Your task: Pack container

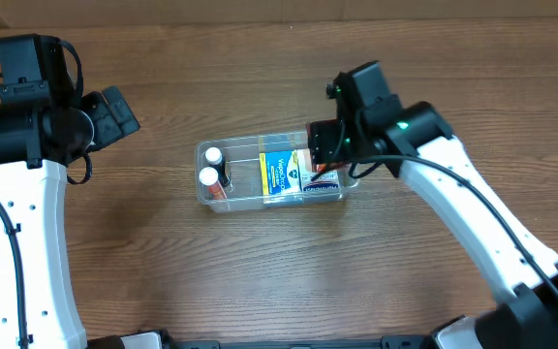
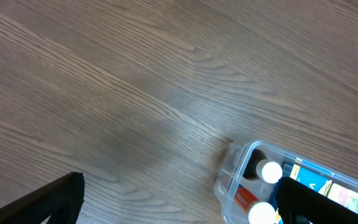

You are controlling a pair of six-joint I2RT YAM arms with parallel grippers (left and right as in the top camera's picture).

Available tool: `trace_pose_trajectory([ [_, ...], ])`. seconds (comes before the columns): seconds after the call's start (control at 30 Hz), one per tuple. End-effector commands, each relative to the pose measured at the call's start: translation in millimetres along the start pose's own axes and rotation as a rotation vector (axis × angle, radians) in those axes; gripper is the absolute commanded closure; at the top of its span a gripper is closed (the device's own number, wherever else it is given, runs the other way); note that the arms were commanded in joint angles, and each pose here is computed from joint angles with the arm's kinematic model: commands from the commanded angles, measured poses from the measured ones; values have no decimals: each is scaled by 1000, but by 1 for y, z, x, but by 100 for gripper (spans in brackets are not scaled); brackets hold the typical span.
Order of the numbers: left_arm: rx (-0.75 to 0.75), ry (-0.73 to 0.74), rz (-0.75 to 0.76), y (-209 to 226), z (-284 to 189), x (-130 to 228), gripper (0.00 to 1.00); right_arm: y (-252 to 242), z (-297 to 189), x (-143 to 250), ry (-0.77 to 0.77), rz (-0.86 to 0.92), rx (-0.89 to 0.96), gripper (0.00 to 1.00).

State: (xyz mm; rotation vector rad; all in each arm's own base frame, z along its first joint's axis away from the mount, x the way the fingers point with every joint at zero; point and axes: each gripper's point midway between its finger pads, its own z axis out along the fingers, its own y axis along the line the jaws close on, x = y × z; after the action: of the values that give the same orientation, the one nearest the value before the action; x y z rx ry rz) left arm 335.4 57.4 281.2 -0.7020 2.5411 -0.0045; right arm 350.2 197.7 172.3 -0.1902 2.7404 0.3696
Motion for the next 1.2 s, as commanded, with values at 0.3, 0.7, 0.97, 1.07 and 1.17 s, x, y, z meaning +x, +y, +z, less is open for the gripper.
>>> trace_pose_trajectory([
  [0.3, 1, -4, 18, 0, 0, -3, 0, -14, 62, 13, 134, 3, 70, 24],
  [0.7, 19, 3, 124, -9, -1, 1, 0, -27, 14, -36, -93, 9, 164, 0],
  [0.97, 152, -127, 485, -89, -9, 0, 0, -95, -37, -88, -314, 167, 200, 0],
  [1.07, 157, -136, 483, -92, -7, -3, 0, -119, -45, -98, -356, 214, 219, 0],
  [1.17, 157, -139, 487, -92, -7, -4, 0, -138, -49, -90, -326, 228, 250, 0],
])
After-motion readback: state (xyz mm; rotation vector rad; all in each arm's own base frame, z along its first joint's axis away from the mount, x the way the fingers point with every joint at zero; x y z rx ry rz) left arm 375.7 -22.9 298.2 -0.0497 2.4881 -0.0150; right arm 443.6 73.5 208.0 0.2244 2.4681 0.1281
